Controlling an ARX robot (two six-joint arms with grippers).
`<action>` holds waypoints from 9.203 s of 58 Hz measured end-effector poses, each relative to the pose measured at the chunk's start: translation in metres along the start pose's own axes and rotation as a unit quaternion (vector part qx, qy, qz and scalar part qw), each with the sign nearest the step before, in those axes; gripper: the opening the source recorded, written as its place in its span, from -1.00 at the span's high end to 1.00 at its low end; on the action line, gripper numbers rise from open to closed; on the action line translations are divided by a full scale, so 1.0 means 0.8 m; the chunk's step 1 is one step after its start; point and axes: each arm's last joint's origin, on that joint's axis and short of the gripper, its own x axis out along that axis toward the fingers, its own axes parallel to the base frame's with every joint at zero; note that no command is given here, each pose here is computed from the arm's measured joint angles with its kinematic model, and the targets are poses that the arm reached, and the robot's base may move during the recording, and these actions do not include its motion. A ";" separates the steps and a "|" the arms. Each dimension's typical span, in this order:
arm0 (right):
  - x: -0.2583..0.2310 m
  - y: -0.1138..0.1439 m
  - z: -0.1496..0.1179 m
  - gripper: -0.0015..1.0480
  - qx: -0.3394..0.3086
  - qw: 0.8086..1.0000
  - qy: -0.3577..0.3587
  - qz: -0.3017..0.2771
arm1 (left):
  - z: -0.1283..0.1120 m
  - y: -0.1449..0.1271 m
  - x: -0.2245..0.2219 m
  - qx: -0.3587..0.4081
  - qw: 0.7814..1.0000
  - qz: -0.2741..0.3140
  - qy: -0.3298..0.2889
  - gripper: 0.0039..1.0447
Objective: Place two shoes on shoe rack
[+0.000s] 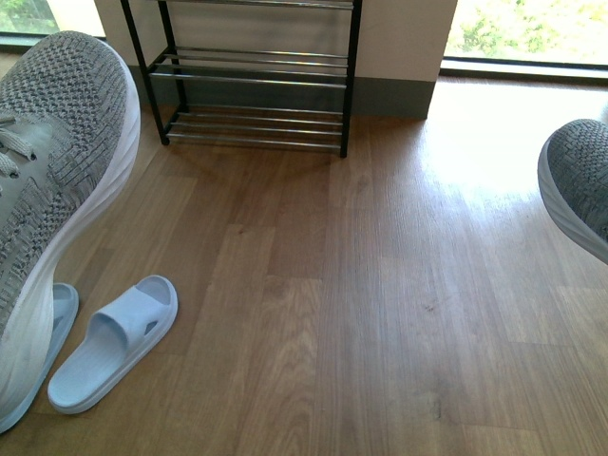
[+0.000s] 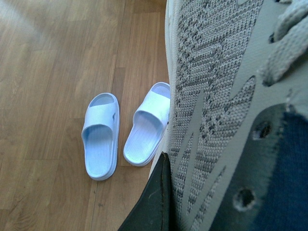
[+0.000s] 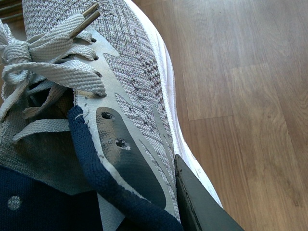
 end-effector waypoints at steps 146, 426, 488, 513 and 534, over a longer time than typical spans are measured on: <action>0.000 0.000 0.000 0.98 0.000 1.000 0.000 -0.001 | -0.001 0.000 -0.001 0.000 1.000 -0.001 0.000 0.97; 0.122 0.245 0.161 0.98 0.107 0.992 -0.049 -0.055 | -0.002 0.001 -0.001 -0.002 1.000 0.002 0.001 0.97; 0.175 0.257 0.147 0.76 0.137 0.987 -0.013 -0.079 | -0.002 0.001 -0.001 -0.002 1.000 0.001 0.001 0.97; 0.128 0.250 0.181 -0.51 0.119 0.988 -0.088 -0.036 | -0.002 0.001 -0.001 -0.002 1.000 0.001 0.001 0.97; 0.019 0.182 0.173 -0.82 0.076 0.977 -0.191 0.060 | -0.002 0.001 -0.001 -0.002 1.000 0.001 0.001 0.97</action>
